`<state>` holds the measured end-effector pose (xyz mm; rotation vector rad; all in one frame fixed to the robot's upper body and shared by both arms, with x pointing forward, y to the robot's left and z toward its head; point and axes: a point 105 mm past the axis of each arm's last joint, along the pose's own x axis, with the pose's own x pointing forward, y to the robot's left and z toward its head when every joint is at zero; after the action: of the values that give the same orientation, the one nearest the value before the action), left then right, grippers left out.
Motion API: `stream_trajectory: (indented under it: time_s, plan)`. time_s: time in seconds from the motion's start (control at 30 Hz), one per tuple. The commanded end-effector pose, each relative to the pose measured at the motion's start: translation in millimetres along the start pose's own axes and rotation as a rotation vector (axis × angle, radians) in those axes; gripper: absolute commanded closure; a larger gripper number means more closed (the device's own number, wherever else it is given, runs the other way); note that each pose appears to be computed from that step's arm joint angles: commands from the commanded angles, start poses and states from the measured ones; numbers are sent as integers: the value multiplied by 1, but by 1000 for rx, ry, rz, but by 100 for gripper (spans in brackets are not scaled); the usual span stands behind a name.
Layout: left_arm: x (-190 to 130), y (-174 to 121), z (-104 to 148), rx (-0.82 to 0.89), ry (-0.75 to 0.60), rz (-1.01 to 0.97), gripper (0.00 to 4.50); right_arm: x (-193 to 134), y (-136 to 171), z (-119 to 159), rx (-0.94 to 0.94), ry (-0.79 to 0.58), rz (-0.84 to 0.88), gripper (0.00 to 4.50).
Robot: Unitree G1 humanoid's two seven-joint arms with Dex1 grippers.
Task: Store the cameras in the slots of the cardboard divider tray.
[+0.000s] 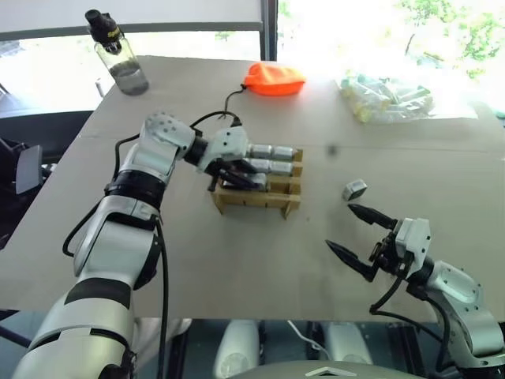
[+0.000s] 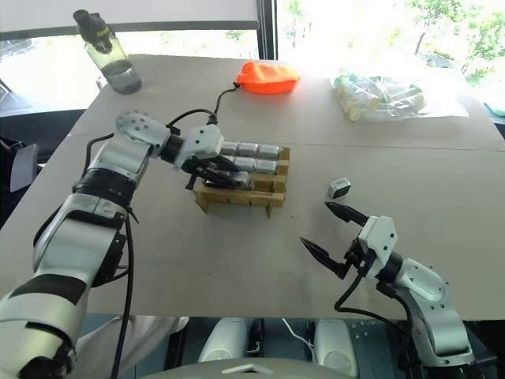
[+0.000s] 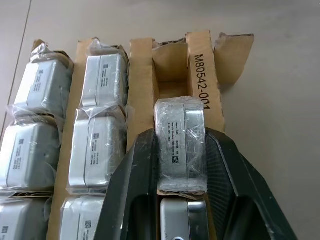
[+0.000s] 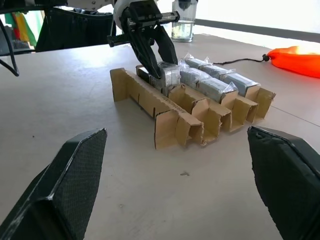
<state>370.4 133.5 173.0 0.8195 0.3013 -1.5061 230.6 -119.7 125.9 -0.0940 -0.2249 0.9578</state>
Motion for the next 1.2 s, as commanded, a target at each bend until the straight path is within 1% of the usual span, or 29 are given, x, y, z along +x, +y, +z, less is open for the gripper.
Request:
stream_trajectory:
  time_s: [0.03,0.07,0.1,0.13,0.17,0.2,0.27,0.3,0.33,0.43,0.6,0.67,0.73,0.8,0.87,1.0,1.1,1.2]
  plan:
    - [-3,0,1,0,8,-4,377,3,4,11,-28,-35,10,5]
    - [-2,0,1,-1,6,-5,377,3,4,11,-28,-34,11,5]
    - [-2,0,2,0,4,-6,275,3,4,11,-28,-34,11,0]
    - [-1,-1,2,0,1,-9,254,2,4,11,-28,-34,10,0]
    - [-1,-1,3,-1,-2,-10,187,2,4,11,-28,-34,10,0]
    - [0,1,4,3,-6,0,155,2,3,10,-28,-32,8,0]
    - [1,8,7,7,-17,52,61,1,2,9,-28,-25,3,0]
    - [0,12,10,-18,-40,76,14,1,1,8,-21,-15,-3,0]
    - [-1,14,11,-38,-57,89,3,1,0,7,-16,-7,-7,0]
    - [-12,11,15,-67,-113,88,3,-7,-8,1,-55,59,-21,0]
    - [-30,-8,29,-90,-272,87,3,-33,-41,-3,-174,229,40,0]
    - [-36,-17,34,-110,-342,117,3,-42,-55,-7,-222,349,102,0]
    - [-40,-25,35,-122,-379,160,3,-47,-68,-8,-264,436,163,0]
    - [-41,-35,33,-133,-375,203,3,-45,-82,-2,-314,458,211,0]
    - [-42,-45,29,-119,-332,270,3,-41,-98,2,-345,487,257,0]
    - [-47,-62,45,-174,-404,384,3,-34,-124,9,-377,542,346,0]
    - [-48,-81,48,-196,-375,435,3,-29,-140,9,-382,612,406,0]
    - [-50,-96,48,-248,-352,490,3,-17,-151,9,-393,650,470,0]
